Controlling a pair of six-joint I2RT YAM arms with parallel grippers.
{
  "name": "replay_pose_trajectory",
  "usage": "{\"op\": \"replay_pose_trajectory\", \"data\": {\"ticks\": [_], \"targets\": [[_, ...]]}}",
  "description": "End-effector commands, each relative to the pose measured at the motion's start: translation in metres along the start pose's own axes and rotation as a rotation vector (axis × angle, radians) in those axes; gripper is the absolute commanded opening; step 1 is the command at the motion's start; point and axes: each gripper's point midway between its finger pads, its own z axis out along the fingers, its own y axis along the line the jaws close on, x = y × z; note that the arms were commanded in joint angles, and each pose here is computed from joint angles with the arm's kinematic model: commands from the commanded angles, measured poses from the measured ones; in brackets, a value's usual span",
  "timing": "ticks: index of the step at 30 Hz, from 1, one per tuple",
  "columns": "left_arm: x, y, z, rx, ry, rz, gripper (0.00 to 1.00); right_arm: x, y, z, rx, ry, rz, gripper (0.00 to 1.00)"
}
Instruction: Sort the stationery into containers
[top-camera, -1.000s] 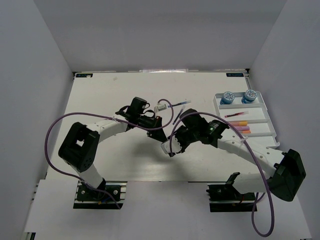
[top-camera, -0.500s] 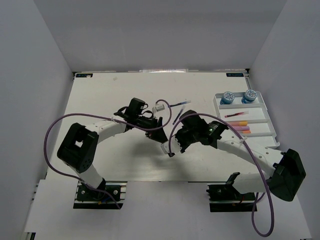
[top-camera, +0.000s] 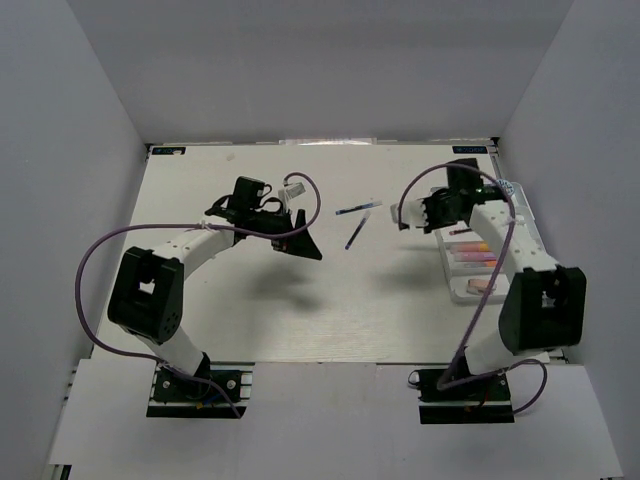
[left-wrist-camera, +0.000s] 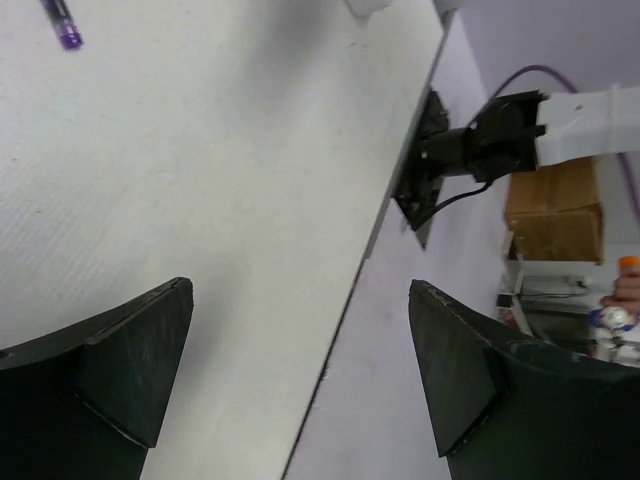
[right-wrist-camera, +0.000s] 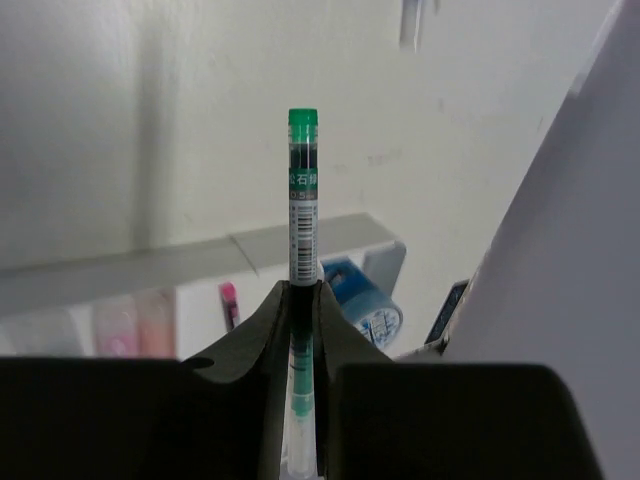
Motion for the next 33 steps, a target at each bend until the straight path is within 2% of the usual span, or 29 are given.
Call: {"op": "replay_pose_trajectory", "data": {"ticks": [1, 2, 3, 6, 13, 15, 21, 23, 26, 28, 30, 33], "targets": [[-0.008, 0.000, -0.005, -0.070, 0.000, 0.132, 0.98, 0.063, -0.014, -0.005, -0.010, 0.069, -0.018, 0.00], [-0.010, 0.004, -0.005, -0.095, 0.002, 0.141, 0.98, 0.074, -0.014, -0.003, -0.014, 0.080, -0.013, 0.00], [-0.011, 0.006, -0.003, -0.114, 0.012, 0.151, 0.98, 0.102, -0.011, -0.006, -0.017, 0.114, 0.010, 0.00], [-0.015, 0.020, -0.003, -0.202, -0.013, 0.188, 0.98, 0.129, -0.006, -0.005, -0.026, 0.137, 0.028, 0.00], [-0.045, 0.038, -0.010, -0.373, -0.126, 0.224, 0.98, 0.163, 0.010, 0.005, -0.051, 0.163, 0.071, 0.00], [-0.055, 0.049, -0.012, -0.482, -0.165, 0.220, 0.98, 0.171, 0.013, 0.009, -0.060, 0.173, 0.078, 0.00], [-0.075, 0.057, -0.017, -0.701, -0.205, 0.395, 0.98, 0.191, 0.026, 0.016, -0.097, 0.210, 0.113, 0.12], [-0.082, 0.053, -0.015, -0.727, -0.208, 0.432, 0.98, 0.192, 0.030, 0.016, -0.103, 0.209, 0.121, 0.19], [-0.084, 0.058, 0.002, -0.767, -0.182, 0.442, 0.98, 0.192, 0.036, 0.014, -0.104, 0.212, 0.120, 0.28], [-0.083, 0.059, 0.016, -0.777, -0.147, 0.448, 0.98, 0.191, 0.036, 0.012, -0.098, 0.213, 0.124, 0.40], [-0.087, 0.063, 0.037, -0.783, -0.123, 0.460, 0.98, 0.192, 0.034, 0.009, -0.083, 0.216, 0.152, 0.48], [-0.102, 0.073, 0.054, -0.826, -0.108, 0.464, 0.97, 0.189, 0.025, -0.002, -0.065, 0.208, 0.205, 0.49]]}}
